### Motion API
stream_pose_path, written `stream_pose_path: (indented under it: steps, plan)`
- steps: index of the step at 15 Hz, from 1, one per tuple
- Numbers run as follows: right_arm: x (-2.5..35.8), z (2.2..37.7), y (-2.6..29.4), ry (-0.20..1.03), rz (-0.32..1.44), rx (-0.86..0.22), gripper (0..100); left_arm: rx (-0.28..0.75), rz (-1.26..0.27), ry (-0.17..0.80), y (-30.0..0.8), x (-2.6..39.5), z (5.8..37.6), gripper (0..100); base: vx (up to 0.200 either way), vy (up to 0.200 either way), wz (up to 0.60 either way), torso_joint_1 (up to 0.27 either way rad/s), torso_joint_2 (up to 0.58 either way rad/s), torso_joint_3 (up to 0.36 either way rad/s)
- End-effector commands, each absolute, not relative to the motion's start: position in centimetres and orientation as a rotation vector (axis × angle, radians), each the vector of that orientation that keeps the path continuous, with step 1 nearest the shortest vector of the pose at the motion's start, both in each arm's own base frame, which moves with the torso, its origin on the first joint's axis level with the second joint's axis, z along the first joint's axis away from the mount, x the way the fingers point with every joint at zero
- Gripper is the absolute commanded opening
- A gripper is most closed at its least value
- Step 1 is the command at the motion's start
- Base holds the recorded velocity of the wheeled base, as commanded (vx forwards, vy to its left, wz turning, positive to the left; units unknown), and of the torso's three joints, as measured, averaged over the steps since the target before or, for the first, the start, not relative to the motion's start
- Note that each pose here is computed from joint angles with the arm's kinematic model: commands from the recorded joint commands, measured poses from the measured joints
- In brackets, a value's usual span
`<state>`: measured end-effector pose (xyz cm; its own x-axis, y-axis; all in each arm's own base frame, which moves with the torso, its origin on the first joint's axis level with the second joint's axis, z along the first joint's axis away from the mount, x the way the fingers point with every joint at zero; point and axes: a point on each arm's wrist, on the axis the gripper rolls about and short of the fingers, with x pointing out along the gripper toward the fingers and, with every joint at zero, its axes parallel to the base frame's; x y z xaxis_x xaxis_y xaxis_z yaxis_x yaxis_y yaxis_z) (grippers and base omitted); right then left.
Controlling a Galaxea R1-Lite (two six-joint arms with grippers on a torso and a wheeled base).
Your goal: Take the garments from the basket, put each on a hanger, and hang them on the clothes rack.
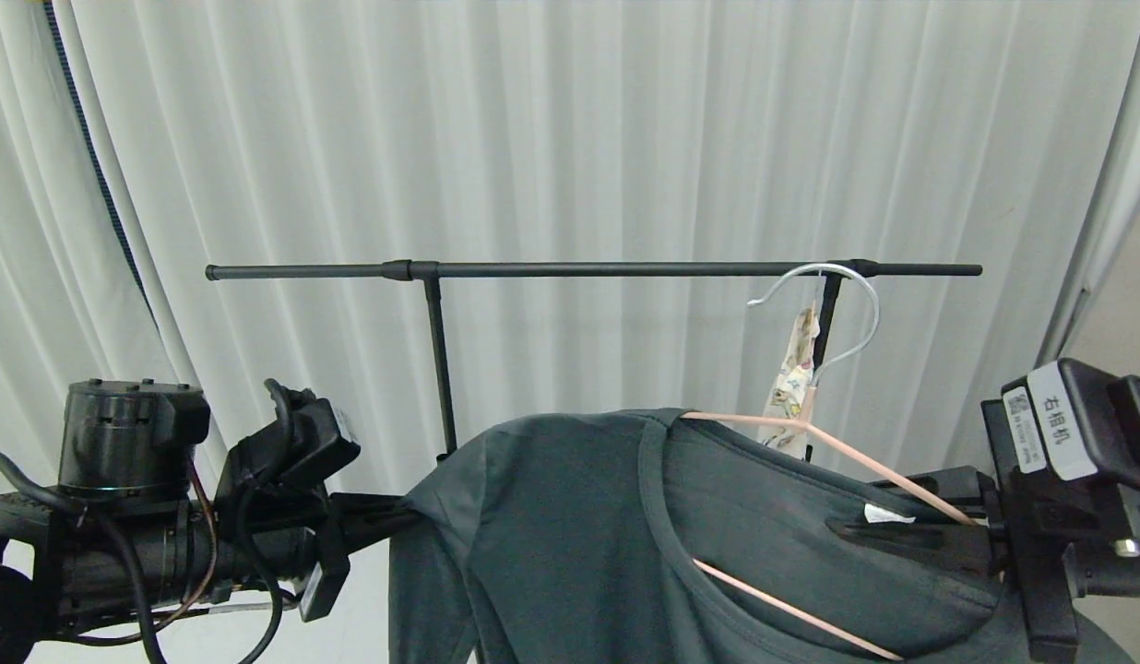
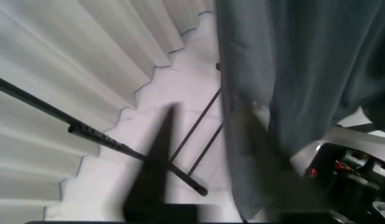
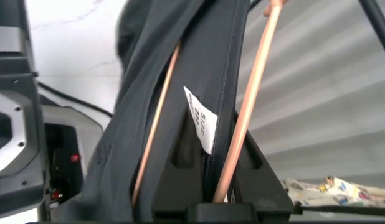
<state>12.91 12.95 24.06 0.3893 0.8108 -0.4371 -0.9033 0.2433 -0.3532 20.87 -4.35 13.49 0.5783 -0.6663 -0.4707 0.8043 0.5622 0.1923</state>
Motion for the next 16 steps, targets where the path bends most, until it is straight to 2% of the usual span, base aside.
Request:
stream_pose_path:
  steps: [1, 6, 10, 16]
  plan:
    - [12.9, 24.2, 12.8, 0.177, 1.154, -0.602, 0, 0.422, -0.895, 0.354, -4.6, 20.5, 13.7, 100, 0.000, 0.000, 0.00, 0.000, 0.00, 0.000]
    - [14.3, 24.3, 10.3, 0.244, 0.935, -0.574, 0, 0.447, -0.862, 0.305, -4.4, 19.8, 14.5, 100, 0.000, 0.000, 0.00, 0.000, 0.00, 0.000]
    - [16.1, 23.8, 7.9, 0.335, 0.747, -0.561, 0, 0.485, -0.753, 0.304, -4.0, 18.5, 14.9, 100, 0.000, 0.000, 0.00, 0.000, 0.00, 0.000]
    - [17.6, 23.5, 7.5, 0.363, 0.697, -0.558, 0, 0.496, -0.724, 0.295, -3.8, 18.3, 15.2, 100, 0.000, 0.000, 0.00, 0.000, 0.00, 0.000]
